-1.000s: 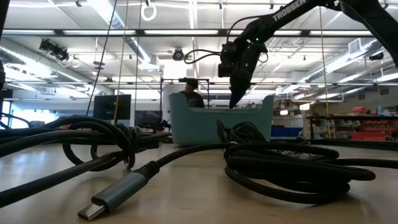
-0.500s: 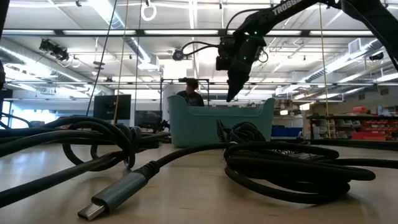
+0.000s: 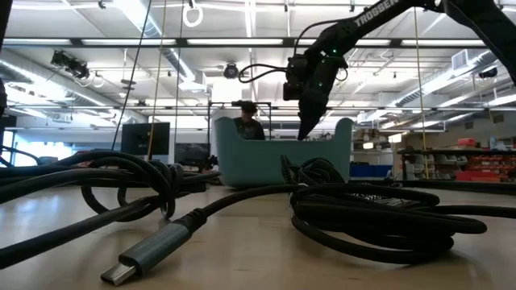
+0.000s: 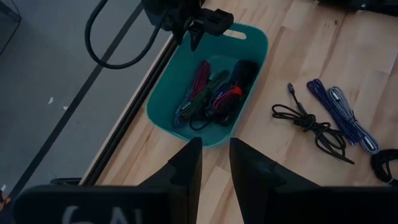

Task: Pick and place USB-C Cables
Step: Move the light blue bin to the center of the table

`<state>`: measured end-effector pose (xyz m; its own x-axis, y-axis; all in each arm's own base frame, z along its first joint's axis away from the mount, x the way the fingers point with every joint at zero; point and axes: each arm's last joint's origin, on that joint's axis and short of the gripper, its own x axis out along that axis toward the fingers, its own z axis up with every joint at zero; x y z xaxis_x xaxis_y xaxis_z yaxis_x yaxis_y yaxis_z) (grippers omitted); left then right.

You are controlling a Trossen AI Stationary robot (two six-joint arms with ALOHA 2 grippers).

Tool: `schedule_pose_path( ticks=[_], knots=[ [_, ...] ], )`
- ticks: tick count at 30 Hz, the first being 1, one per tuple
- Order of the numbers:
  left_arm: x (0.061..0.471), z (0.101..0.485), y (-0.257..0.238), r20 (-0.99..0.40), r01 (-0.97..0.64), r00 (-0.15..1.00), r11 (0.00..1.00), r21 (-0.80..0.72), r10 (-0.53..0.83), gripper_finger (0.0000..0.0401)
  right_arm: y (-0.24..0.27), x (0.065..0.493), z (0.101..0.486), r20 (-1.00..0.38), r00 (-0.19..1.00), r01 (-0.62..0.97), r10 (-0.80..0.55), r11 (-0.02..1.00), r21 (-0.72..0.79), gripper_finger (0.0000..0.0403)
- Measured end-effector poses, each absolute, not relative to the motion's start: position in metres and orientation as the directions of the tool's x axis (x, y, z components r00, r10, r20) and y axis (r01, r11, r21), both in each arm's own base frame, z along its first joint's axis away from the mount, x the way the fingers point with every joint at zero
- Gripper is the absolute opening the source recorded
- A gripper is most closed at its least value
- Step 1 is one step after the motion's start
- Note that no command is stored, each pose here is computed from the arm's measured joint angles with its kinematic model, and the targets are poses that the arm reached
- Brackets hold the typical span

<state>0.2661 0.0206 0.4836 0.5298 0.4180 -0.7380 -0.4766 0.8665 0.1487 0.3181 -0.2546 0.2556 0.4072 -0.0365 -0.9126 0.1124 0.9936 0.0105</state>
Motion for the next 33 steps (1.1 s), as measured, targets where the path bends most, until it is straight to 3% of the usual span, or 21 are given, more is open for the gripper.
schedule_pose_path(
  ticks=[10, 21, 26, 33],
  knots=[
    [0.266, 0.484, 0.021, -0.738, -0.477, 0.529, 0.866, 0.149, 0.418, 0.0089, -0.248, 0.324, 0.255, -0.911, 0.412, 0.089, -0.026, 0.996, 0.011, 0.0071],
    [0.266, 0.484, 0.021, -0.738, -0.477, 0.529, 0.866, 0.148, 0.418, 0.0089, -0.245, 0.326, 0.253, -0.914, 0.406, 0.088, -0.020, 0.996, 0.017, 0.0019],
    [0.266, 0.484, 0.021, -0.738, -0.477, 0.530, 0.866, 0.148, 0.418, 0.0089, -0.242, 0.324, 0.257, -0.915, 0.402, 0.090, -0.020, 0.996, 0.017, 0.0022],
    [0.266, 0.484, 0.021, -0.735, -0.482, 0.527, 0.862, 0.155, 0.427, 0.0089, -0.236, 0.325, 0.263, -0.918, 0.393, 0.075, -0.047, 0.997, -0.019, 0.0080]
  ],
)
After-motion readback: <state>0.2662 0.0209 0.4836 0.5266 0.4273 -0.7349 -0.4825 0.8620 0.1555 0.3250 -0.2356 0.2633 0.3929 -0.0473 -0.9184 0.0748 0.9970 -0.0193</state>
